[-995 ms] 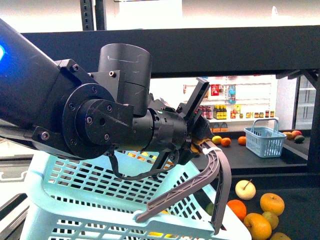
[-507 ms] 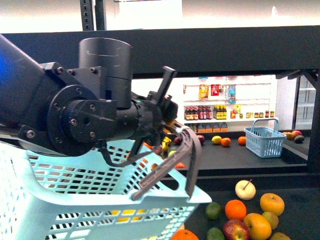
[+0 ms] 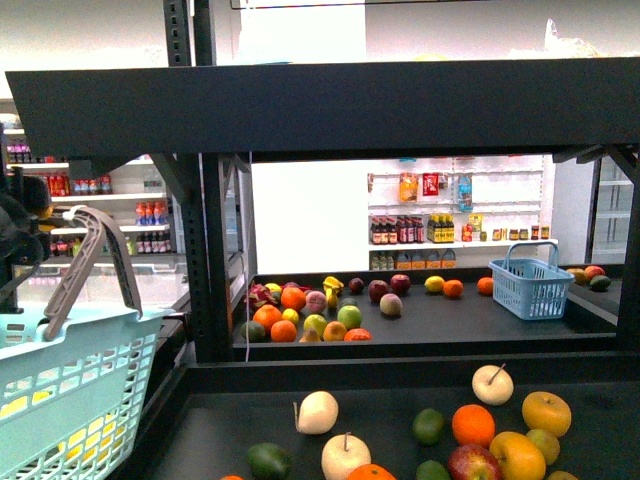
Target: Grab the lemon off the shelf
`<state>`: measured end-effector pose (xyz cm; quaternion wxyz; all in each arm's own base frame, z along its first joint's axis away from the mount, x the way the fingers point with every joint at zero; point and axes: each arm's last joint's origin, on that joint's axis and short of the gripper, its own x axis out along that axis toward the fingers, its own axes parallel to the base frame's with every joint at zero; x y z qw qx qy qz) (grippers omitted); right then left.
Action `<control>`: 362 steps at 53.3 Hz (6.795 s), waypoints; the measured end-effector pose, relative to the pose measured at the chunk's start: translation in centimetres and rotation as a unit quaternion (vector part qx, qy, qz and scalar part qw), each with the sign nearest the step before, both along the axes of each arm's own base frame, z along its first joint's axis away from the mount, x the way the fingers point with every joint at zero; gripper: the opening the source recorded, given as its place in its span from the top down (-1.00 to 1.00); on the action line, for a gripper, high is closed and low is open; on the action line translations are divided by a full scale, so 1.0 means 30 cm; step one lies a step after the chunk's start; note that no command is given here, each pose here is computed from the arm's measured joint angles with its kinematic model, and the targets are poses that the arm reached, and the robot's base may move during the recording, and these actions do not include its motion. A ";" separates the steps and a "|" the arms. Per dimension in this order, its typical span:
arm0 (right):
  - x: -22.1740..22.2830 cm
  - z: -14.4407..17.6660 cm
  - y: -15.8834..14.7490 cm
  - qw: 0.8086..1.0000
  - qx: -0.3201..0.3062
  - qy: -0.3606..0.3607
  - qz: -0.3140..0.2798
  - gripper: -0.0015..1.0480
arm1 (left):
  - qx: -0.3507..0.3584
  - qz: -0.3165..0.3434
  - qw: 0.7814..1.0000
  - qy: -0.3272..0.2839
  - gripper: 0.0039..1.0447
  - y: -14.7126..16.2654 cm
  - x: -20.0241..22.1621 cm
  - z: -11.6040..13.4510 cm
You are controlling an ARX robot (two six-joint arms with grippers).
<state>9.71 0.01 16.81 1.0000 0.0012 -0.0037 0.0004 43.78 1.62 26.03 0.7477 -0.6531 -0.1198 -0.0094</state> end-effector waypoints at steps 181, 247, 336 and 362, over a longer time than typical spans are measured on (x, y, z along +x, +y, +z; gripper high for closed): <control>0.000 0.000 0.000 1.000 0.000 0.000 0.000 -0.85 | 0.566 -0.004 0.816 0.116 -0.46 -0.053 -0.829 0.052; 0.000 0.000 0.000 1.000 0.000 0.000 0.000 -0.85 | 0.649 0.012 0.752 0.116 0.96 -0.054 -1.088 -0.300; 0.000 0.000 0.000 1.000 0.000 0.000 0.000 -0.85 | 0.650 0.012 0.751 0.118 -0.86 -0.054 -1.135 -0.309; 0.000 0.000 0.000 1.000 0.000 -0.001 0.000 -0.85 | 0.650 0.012 0.751 0.117 -0.86 -0.054 -1.135 -0.309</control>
